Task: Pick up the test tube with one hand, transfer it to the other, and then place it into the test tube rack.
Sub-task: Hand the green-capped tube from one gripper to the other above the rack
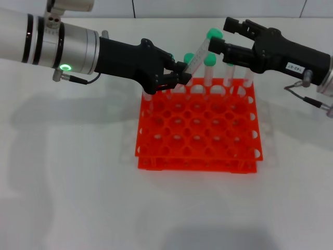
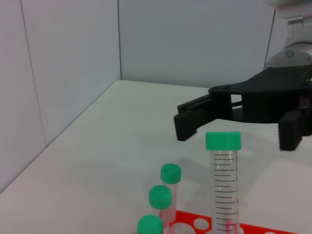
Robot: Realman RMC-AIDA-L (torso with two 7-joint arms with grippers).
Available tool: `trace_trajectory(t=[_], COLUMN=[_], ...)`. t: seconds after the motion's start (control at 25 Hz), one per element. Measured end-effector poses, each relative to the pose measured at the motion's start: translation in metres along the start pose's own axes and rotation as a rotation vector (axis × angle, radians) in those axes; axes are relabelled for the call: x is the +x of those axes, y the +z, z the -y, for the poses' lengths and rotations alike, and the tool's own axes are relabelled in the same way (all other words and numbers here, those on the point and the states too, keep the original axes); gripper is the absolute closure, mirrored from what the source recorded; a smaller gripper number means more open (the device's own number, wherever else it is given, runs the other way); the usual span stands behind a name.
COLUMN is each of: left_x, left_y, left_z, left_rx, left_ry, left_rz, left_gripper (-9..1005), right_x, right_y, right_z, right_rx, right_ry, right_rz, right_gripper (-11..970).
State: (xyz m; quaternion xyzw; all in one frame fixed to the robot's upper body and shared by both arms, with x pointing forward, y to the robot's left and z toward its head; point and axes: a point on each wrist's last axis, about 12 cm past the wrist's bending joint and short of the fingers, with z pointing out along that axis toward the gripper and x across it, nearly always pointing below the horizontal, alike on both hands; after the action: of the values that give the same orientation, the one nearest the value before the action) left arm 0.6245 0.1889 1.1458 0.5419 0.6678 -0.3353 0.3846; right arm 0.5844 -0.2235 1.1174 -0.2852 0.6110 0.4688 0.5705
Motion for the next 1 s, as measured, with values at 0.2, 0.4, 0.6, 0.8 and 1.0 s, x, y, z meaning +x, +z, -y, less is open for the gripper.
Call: trace_trajectory(t=[0.2,0.4,0.6,0.8,1.0], left_x=[0.002,0.003,0.003,0.003,0.003], left_y=[0.0,0.001,0.001,0.003,0.004], left_z=[0.001,0.001,0.002,0.003,0.003], left_rx=[-0.003,-0.003,-0.002,0.002,0.003], left_ry=[-0.003,-0.003,-0.007,-0.008,-0.007], left_rz=[0.0,0.002,0.005,0.007,0.008], left_gripper=[752,748,745,742,738], right_x=[0.004,0.007,0.012,0.014,0.016], right_y=[0.001,0.002,0.004,0.007,0.008], right_z=[-0.003,-0.006,-0.008,-0.009,-0.01], right_rx=[0.015,0.005,-0.004,-0.009,-0.011], right_ry=[-0.016,-0.016,-0.032,-0.038,-0.044], right_rz=[0.062,0.072,0.052,0.044,0.041], right_gripper=[112,112,113,113,114])
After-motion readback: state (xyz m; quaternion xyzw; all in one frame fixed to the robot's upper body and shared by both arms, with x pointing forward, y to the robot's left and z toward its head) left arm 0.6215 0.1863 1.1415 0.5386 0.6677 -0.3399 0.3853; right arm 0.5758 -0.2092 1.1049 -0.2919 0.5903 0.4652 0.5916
